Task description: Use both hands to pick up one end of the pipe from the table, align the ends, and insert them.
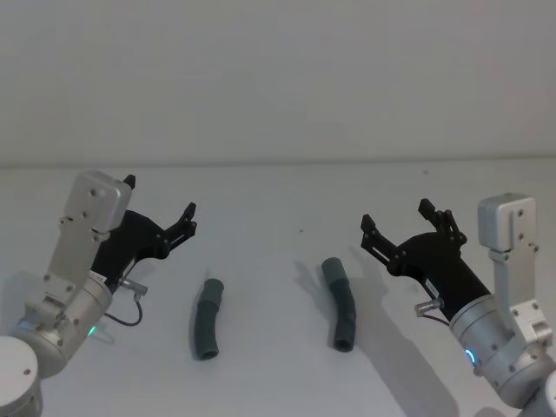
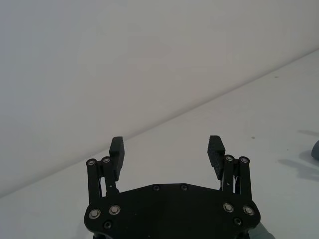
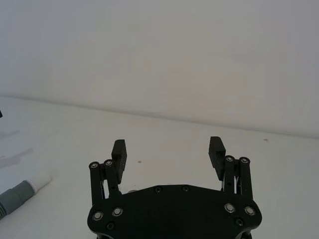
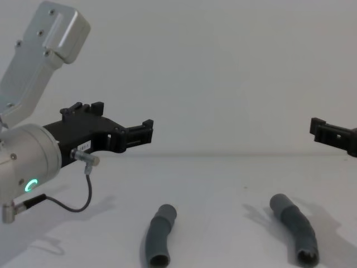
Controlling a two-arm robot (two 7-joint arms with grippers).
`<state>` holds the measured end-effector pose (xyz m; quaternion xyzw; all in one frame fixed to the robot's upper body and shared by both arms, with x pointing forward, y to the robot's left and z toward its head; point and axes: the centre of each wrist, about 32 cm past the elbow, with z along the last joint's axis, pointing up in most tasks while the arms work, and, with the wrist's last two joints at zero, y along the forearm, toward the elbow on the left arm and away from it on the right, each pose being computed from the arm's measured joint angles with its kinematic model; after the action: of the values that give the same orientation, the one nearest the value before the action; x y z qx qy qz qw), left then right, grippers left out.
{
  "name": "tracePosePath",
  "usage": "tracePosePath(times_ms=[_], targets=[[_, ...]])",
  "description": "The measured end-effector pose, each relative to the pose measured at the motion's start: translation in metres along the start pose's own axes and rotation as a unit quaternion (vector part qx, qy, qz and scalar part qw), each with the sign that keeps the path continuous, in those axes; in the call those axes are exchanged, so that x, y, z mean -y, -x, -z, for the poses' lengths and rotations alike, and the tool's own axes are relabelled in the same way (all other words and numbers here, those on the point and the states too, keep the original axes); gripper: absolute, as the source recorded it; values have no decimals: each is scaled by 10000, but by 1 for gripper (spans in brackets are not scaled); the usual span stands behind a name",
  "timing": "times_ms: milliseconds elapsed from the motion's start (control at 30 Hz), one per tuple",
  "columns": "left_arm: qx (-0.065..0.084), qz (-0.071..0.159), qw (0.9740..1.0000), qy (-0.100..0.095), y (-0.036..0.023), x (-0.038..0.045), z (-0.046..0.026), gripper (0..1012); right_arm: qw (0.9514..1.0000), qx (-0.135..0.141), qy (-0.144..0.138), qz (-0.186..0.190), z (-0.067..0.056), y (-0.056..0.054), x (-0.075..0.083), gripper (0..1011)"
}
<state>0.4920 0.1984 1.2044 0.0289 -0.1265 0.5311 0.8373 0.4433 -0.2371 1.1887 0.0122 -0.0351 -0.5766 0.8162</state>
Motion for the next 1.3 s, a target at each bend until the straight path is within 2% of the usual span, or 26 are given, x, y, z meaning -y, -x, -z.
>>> tracePosePath(times_ms=[1300], targets=[[0,0,10000,0,0,0,0,1001,10000,0,0,0,0,0,0,1002]])
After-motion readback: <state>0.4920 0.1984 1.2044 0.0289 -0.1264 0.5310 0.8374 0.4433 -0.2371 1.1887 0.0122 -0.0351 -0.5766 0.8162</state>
